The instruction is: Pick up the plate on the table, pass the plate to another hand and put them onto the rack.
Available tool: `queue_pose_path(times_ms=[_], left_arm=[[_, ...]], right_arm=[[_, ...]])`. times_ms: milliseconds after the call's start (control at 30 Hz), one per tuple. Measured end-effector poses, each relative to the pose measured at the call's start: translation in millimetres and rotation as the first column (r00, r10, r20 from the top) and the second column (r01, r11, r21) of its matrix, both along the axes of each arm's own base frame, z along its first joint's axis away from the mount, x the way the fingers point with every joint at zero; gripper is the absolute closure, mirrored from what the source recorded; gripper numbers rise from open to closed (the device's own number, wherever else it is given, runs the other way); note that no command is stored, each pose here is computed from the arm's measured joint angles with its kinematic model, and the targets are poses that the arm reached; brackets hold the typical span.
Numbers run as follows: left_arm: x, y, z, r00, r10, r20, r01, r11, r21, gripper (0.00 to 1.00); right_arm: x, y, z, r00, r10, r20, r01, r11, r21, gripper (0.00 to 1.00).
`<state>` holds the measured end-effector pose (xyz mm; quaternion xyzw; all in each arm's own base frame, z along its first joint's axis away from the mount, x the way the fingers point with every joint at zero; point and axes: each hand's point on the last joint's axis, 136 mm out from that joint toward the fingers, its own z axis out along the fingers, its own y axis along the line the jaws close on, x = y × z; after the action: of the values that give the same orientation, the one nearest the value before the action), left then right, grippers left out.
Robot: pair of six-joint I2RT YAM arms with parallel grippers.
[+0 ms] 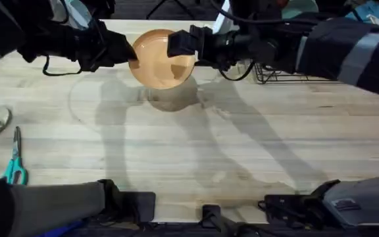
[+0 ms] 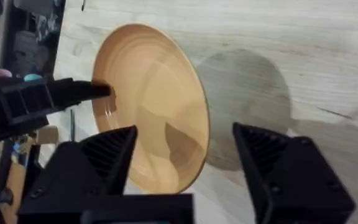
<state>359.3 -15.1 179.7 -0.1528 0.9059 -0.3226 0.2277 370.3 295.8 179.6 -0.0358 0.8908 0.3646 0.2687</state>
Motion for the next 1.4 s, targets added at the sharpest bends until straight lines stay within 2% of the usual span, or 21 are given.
queue_pose_path(times_ms=[100, 333, 400, 433, 700, 833, 933, 1000, 1100, 1200, 1300, 1400], left_arm=[[0.0, 0.0, 0, 1.000, 0.000, 0.000, 0.000, 1.000, 0.000, 0.958], [0.4, 0.6, 0, 1.000, 0.002, 0.001, -0.002, 1.000, 0.003, 0.958], [0.8, 3.2, -1, 1.000, 0.009, 0.000, -0.009, 1.000, 0.012, 0.958], [0.9, 4.6, -2, 1.000, 0.014, -0.002, -0.014, 1.000, 0.019, 0.958], [1.3, 5.2, -3, 1.000, 0.015, -0.004, -0.015, 1.000, 0.025, 0.954], [1.5, 3.9, -2, 1.000, 0.011, -0.001, -0.011, 1.000, 0.018, 0.850], [2.9, 2.8, -1, 1.000, 0.009, 0.007, -0.009, 1.000, 0.014, 0.728], [4.4, 1.9, 1, 1.000, 0.006, 0.017, -0.006, 1.000, 0.007, 0.582], [5.0, 0.8, 2, 1.000, 0.004, 0.021, -0.004, 1.000, -0.001, 0.451], [5.4, 0.4, 3, 1.000, 0.004, 0.023, -0.004, 1.000, -0.005, 0.214], [7.1, 0.8, 4, 0.999, 0.006, 0.031, -0.005, 1.000, -0.004, 0.043], [12.1, 1.9, 8, 0.998, 0.005, 0.060, -0.005, 1.000, 0.002, 0.007]], right_arm=[[2, 1, -1, 1.000, -0.006, -0.002, 0.006, 1.000, 0.007, 0.228], [3, 1, -11, 0.999, -0.020, -0.032, 0.020, 1.000, 0.000, 0.807], [4, 0, -10, 0.999, -0.024, -0.037, 0.024, 1.000, 0.006, 0.929], [4, 1, -9, 0.999, -0.021, -0.038, 0.021, 1.000, 0.013, 0.958], [6, -2, -7, 0.999, -0.019, -0.044, 0.020, 0.999, 0.028, 0.974], [8, -6, -7, 0.999, -0.026, -0.046, 0.027, 0.999, 0.026, 0.973], [11, -11, -9, 0.998, -0.045, -0.044, 0.046, 0.999, 0.010, 0.973], [14, -16, -11, 0.997, -0.063, -0.040, 0.062, 0.998, -0.007, 0.972], [19, -22, -13, 0.996, -0.083, -0.031, 0.083, 0.996, -0.022, 0.972], [20, -23, -13, 0.997, -0.075, -0.012, 0.074, 0.997, -0.036, 0.972], [20, -24, -13, 0.999, -0.051, 0.016, 0.052, 0.997, -0.058, 0.972], [20, -24, -13, 0.998, -0.012, 0.057, 0.017, 0.996, -0.089, 0.972]])
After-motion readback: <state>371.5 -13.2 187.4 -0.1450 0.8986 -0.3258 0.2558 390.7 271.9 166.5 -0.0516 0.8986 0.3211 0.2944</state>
